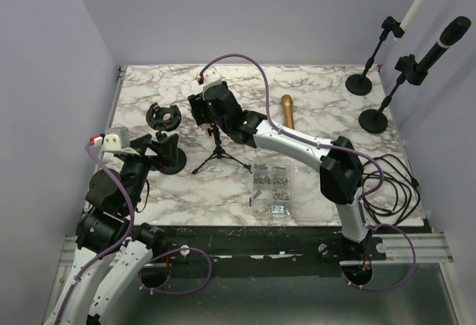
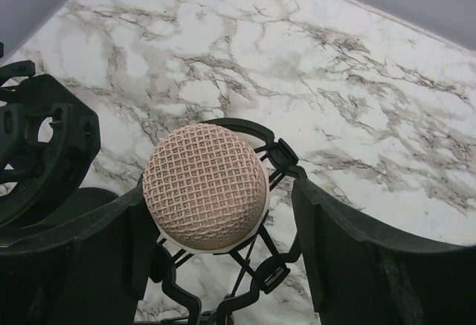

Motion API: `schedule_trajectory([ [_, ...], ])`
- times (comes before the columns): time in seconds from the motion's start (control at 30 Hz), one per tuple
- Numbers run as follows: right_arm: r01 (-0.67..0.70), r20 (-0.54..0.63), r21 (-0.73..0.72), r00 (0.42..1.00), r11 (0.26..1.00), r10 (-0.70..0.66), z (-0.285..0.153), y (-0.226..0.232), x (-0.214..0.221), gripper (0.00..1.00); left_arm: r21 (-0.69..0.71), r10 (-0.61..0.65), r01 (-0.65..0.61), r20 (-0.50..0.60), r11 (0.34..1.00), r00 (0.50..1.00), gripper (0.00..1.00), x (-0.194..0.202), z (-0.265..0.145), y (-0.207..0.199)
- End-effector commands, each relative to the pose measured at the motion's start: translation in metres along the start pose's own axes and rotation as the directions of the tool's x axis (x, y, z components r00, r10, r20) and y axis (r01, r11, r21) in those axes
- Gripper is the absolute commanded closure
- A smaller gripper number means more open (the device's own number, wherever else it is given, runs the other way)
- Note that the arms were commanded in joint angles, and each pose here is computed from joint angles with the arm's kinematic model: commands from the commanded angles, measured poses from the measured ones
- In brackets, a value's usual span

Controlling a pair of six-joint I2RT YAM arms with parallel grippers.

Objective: Remove the microphone from the stand

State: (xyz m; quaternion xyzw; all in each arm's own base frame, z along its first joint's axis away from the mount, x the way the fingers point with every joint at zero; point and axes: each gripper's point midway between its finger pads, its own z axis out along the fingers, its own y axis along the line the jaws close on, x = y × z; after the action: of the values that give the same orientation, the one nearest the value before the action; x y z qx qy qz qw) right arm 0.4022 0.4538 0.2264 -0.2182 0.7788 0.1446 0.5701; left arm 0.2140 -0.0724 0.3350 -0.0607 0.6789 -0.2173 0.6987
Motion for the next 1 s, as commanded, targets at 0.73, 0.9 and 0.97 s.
schedule_trajectory([
  [0.73, -0.041, 0.078, -0.030, 0.996, 0.999, 0.043, -0.012, 0.001, -0.039, 0.25, 0.010, -0.003, 0.003, -0.011, 1.000, 1.000, 0.16, 0.004, 0.002, -0.001],
  [0.9, -0.036, 0.083, -0.023, 0.996, 0.999, 0.038, -0.014, -0.001, -0.044, 0.20, 0.009, -0.003, 0.003, -0.010, 1.000, 1.000, 0.16, 0.003, 0.002, -0.001],
  [0.97, -0.037, 0.084, -0.024, 0.996, 0.999, 0.039, -0.015, -0.001, -0.046, 0.19, 0.008, -0.004, 0.004, -0.009, 1.000, 1.000, 0.16, 0.003, 0.002, -0.001],
])
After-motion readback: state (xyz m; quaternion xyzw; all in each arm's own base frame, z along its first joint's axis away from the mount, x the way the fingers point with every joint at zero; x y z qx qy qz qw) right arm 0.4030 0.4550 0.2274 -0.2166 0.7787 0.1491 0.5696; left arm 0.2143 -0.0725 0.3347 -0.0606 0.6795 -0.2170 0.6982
